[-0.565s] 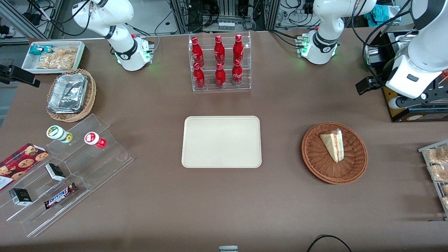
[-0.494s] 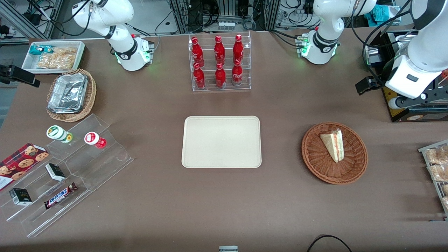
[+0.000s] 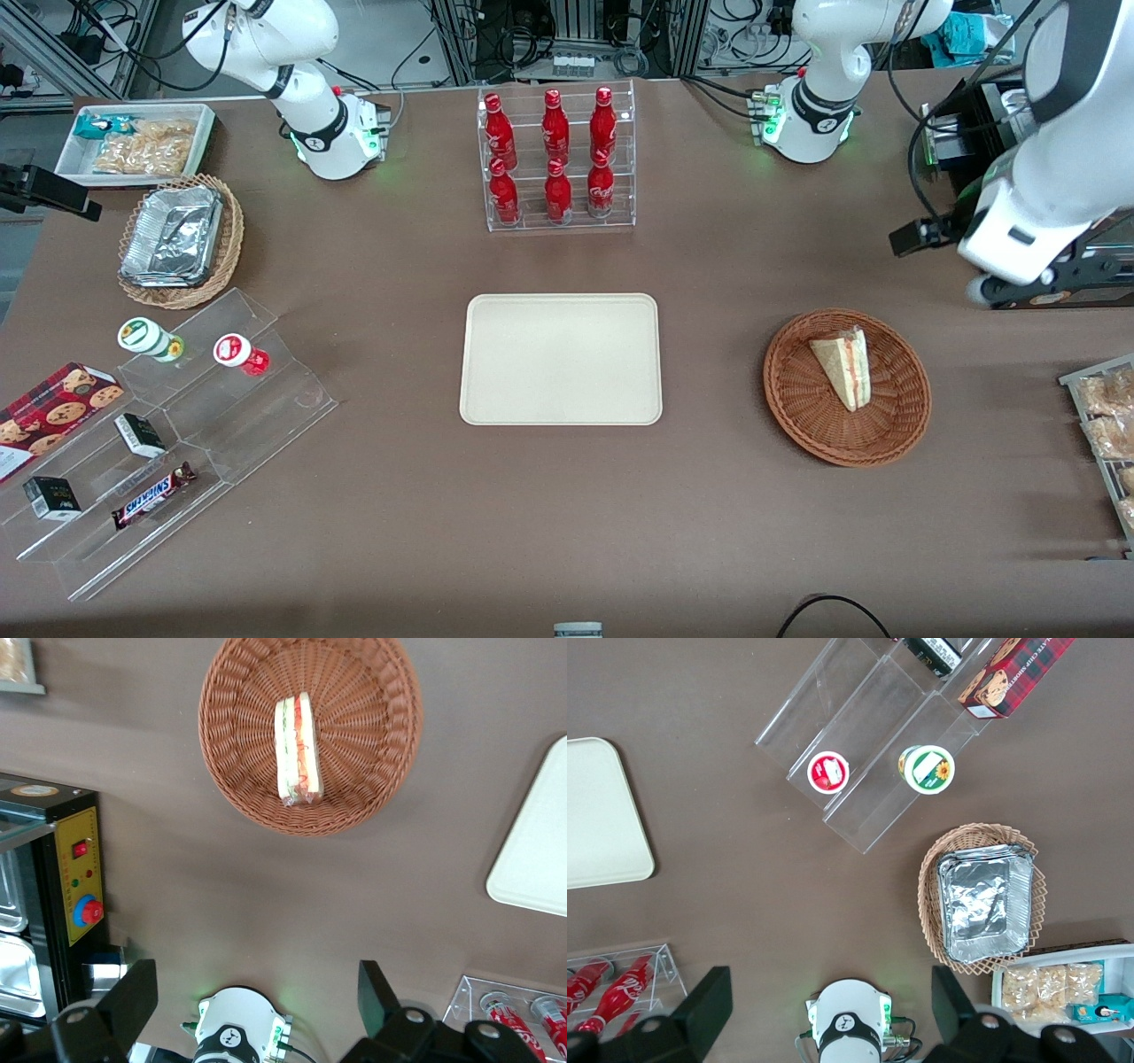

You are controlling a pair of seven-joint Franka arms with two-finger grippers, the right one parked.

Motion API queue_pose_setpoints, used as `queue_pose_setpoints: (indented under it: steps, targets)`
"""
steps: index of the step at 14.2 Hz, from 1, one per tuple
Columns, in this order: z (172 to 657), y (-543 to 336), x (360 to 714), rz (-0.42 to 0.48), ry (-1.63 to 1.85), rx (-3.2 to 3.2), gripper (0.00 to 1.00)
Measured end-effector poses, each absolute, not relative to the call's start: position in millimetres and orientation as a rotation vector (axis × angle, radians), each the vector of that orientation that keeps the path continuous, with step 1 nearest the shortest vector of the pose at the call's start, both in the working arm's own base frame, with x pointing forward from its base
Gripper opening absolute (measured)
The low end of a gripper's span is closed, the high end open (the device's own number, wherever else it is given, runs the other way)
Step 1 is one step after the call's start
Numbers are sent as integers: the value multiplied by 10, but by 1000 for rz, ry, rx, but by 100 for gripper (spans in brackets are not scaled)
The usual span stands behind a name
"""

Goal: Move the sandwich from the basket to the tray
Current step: 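Move the left gripper over the sandwich in the wicker basket, then lower the left gripper and grasp the wrapped sandwich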

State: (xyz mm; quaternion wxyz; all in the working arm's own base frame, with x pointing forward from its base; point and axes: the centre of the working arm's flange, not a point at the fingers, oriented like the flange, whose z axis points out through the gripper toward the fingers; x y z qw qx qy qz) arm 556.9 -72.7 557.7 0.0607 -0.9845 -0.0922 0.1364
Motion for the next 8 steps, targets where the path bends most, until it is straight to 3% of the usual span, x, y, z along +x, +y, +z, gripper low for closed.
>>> queue_pose_setpoints:
  steps: [4, 8]
  targets:
    - [4551, -369, 6049, 458, -363, -2999, 100]
    - [3640, -298, 6093, 324, -507, -3023, 100]
